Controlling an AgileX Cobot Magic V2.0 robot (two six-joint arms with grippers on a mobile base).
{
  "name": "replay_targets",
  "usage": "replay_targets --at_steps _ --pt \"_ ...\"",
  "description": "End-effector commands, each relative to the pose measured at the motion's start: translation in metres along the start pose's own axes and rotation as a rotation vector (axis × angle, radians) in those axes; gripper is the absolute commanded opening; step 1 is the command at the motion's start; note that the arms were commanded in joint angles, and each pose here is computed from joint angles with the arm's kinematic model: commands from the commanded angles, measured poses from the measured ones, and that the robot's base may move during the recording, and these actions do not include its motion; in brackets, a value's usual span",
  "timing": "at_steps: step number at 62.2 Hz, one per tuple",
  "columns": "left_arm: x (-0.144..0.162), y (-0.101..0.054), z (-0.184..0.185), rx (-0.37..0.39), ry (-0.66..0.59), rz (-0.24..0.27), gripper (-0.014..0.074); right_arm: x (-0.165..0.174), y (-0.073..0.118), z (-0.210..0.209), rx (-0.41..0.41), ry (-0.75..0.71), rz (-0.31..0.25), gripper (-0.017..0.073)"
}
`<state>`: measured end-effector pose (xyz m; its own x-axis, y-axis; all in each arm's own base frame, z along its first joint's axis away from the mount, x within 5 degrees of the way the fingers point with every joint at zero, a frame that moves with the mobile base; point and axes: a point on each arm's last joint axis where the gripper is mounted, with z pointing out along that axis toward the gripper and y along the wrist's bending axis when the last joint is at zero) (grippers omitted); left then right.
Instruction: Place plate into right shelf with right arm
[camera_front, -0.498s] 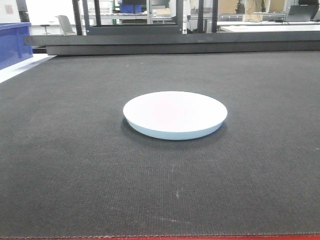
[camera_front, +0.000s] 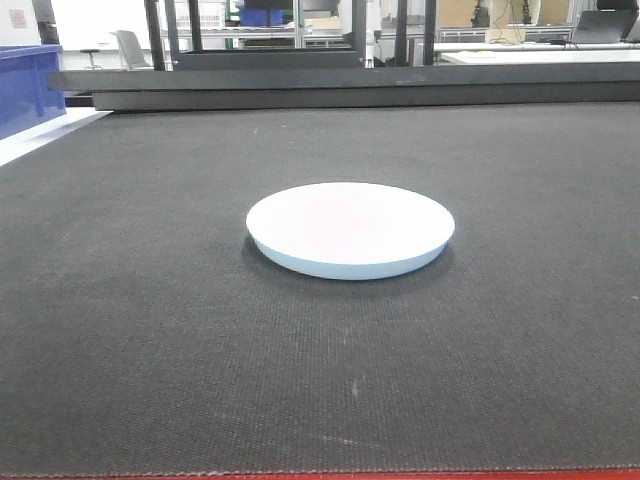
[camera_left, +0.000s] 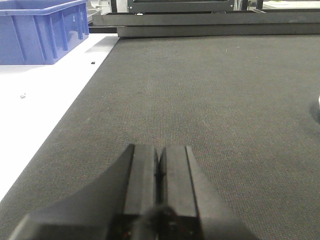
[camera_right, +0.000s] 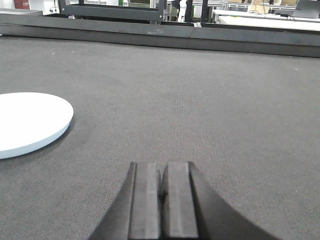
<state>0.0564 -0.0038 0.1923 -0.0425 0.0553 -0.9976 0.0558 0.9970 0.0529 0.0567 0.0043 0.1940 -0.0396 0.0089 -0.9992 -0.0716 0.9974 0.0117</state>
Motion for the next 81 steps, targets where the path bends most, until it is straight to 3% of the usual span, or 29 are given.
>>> replay_targets --at_steps 1,25,29,36,43,50,57,63,72,81 --pt "-0.005 0.002 -0.001 -0.018 -0.086 -0.009 -0.0047 -0.012 0.000 -0.002 0.003 -0.114 -0.011 0.0020" --pt "-0.005 0.002 -0.001 -0.018 -0.086 -0.009 -0.0047 -0.012 0.000 -0.002 0.003 -0.122 -0.012 0.0020" --pt "-0.005 0.002 -0.001 -0.018 -0.086 -0.009 -0.0047 -0.017 0.000 -0.003 0.005 -0.175 -0.012 0.0020" --pt "-0.005 0.002 -0.001 -0.018 -0.086 -0.009 -0.0047 -0.038 0.000 -0.008 0.005 -0.243 -0.011 0.0020" --pt "-0.005 0.002 -0.001 -0.018 -0.086 -0.009 -0.0047 -0.078 0.001 -0.016 -0.003 -0.188 -0.003 0.0025" --pt "-0.005 0.002 -0.001 -0.018 -0.086 -0.009 -0.0047 -0.110 0.002 -0.014 -0.008 -0.076 -0.004 0.0126" --pt "-0.005 0.002 -0.001 -0.018 -0.086 -0.009 -0.0047 -0.138 0.003 -0.002 -0.011 0.000 -0.004 0.0350" --pt "-0.005 0.002 -0.001 -0.018 -0.086 -0.009 -0.0047 -0.152 0.003 0.014 -0.012 0.077 -0.004 0.0488" --pt "-0.005 0.002 -0.001 -0.018 -0.086 -0.009 -0.0047 -0.177 0.004 0.046 -0.018 0.169 -0.003 0.0524" --pt "-0.005 0.002 -0.001 -0.018 -0.086 -0.009 -0.0047 -0.205 0.014 0.094 -0.076 0.279 -0.007 0.0524"
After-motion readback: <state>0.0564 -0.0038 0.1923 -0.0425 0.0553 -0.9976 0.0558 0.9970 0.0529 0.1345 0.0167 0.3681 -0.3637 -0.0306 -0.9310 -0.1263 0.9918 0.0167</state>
